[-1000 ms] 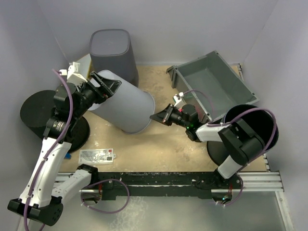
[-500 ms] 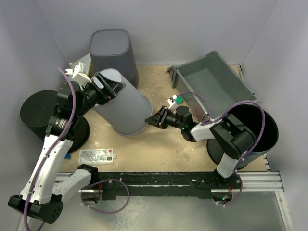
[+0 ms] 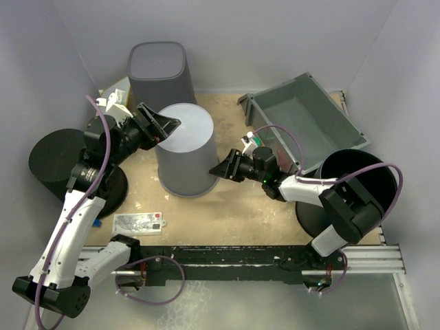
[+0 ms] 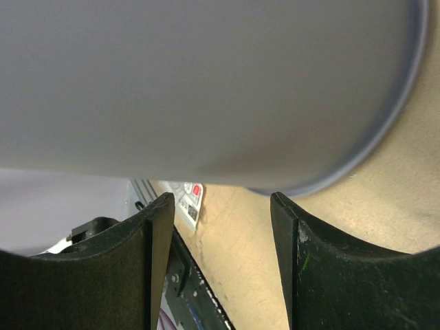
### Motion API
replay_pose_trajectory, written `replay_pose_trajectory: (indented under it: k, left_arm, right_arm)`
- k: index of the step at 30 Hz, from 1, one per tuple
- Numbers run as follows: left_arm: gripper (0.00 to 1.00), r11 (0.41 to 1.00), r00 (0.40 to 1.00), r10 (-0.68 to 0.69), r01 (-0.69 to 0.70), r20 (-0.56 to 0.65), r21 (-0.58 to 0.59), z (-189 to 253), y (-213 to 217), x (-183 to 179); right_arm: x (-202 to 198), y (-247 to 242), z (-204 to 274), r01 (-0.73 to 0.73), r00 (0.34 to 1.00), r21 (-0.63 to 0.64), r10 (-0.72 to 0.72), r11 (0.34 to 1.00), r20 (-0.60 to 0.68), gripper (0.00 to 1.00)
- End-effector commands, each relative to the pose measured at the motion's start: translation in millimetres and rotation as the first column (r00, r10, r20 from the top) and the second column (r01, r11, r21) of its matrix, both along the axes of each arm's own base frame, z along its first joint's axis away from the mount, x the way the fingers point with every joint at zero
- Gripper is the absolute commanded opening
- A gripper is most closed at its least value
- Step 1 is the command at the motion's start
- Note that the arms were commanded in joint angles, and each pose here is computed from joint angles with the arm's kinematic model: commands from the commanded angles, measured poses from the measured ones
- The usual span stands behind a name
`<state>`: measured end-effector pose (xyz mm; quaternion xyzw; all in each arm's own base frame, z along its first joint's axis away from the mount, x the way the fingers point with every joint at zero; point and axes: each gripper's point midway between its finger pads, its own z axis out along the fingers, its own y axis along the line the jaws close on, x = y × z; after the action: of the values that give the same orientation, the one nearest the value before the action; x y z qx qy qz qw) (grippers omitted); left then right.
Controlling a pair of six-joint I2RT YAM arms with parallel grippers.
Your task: Turn the large container upside down
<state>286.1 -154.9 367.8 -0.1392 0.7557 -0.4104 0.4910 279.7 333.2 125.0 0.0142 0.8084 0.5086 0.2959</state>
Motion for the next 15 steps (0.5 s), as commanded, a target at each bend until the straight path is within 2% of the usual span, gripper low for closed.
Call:
replay_pose_trajectory:
  k: [1, 10, 15]
  left_arm:
    - [0.76, 1.000, 1.000, -0.021, 0.021, 0.021, -0.006, 2.6, -4.6, 0.7]
    - [0.76, 0.999, 0.996, -0.036, 0.034, 0.076, 0.034, 14.5, -1.8, -7.1]
    - [0.77, 0.997, 0.993, -0.033, 0.025, 0.117, 0.074, 23.8, 4.1, -13.7]
  right_arm:
    - [5.1, -4.3, 3.3, 0.008, 0.998, -0.066, -0.005, 0.998, 0.056, 0.61]
    - [12.8, -11.9, 7.1, 0.039, 0.994, -0.132, -0.025, 0.990, 0.110, 0.62]
    - [25.8, 4.8, 10.9, 0.039, 0.992, -0.107, -0.026, 0.994, 0.123, 0.63]
